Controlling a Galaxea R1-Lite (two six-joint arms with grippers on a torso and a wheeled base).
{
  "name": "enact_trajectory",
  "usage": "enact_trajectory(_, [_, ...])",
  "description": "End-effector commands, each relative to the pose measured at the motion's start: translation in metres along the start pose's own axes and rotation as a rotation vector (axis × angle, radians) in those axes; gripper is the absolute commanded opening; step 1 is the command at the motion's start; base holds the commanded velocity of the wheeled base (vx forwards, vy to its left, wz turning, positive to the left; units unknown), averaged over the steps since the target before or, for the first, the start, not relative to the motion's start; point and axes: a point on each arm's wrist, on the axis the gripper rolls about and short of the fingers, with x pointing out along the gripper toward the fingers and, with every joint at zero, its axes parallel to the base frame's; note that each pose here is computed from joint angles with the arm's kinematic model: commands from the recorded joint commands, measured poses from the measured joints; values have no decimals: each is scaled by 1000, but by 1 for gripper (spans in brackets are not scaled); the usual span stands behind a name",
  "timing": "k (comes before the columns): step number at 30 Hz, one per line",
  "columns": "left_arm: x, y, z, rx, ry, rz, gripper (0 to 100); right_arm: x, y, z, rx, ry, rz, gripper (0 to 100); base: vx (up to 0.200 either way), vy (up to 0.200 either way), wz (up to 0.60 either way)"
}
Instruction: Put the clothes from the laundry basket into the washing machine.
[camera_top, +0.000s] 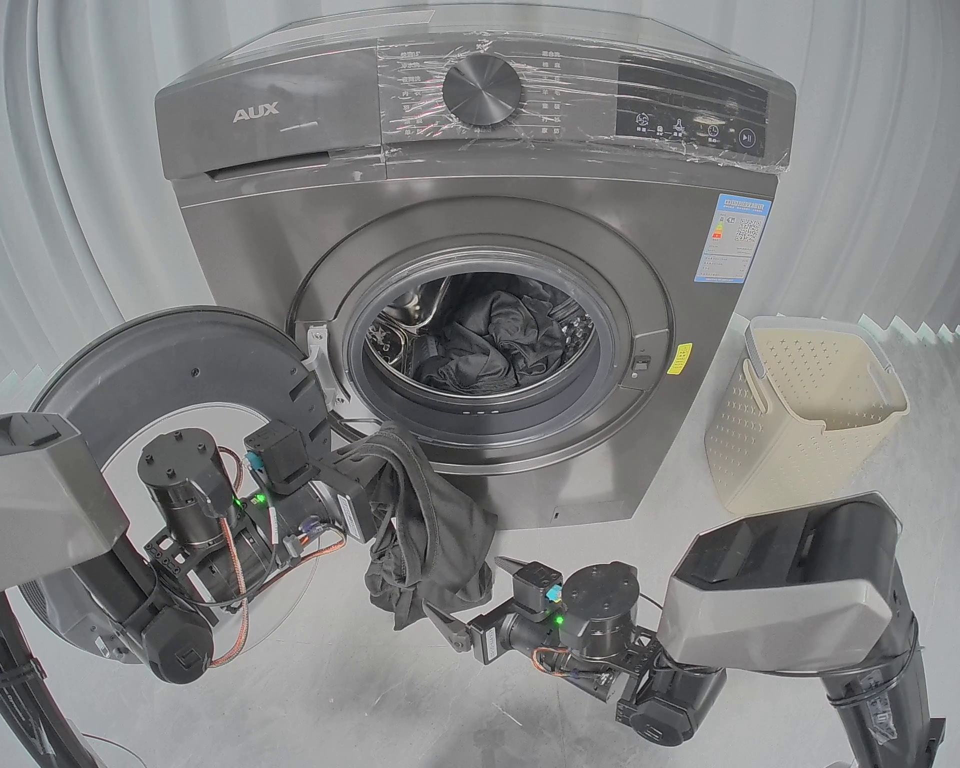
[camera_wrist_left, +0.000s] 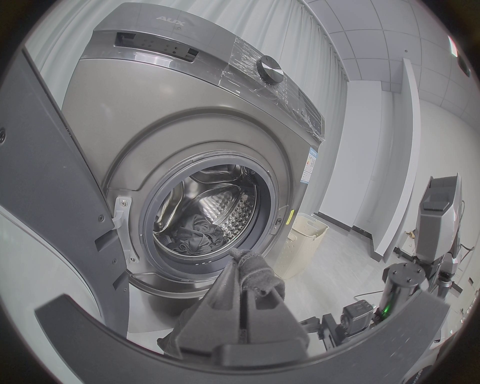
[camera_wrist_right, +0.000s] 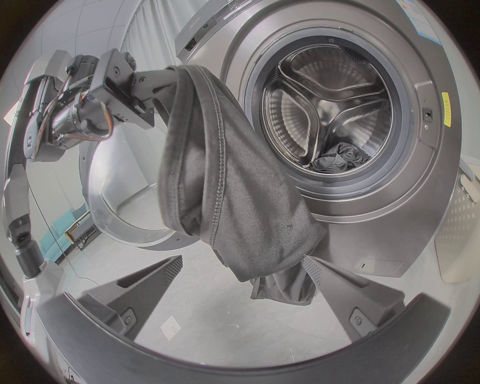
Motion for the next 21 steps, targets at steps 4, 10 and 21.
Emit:
enact_trajectory(4, [0,-1,-1,-1,3,-2,0,28,-11,-19,-7,-20,-25,100,0,0,0])
enact_trajectory(10, [0,-1,0,-6,-2,-4,0,39,-20,-22,-5,-39,-46,100,0,0,0])
enact_trajectory(21, [0,-2,1,-9,-3,-8,0,47,-23,-21,1,-67,-52,0,0,0,0])
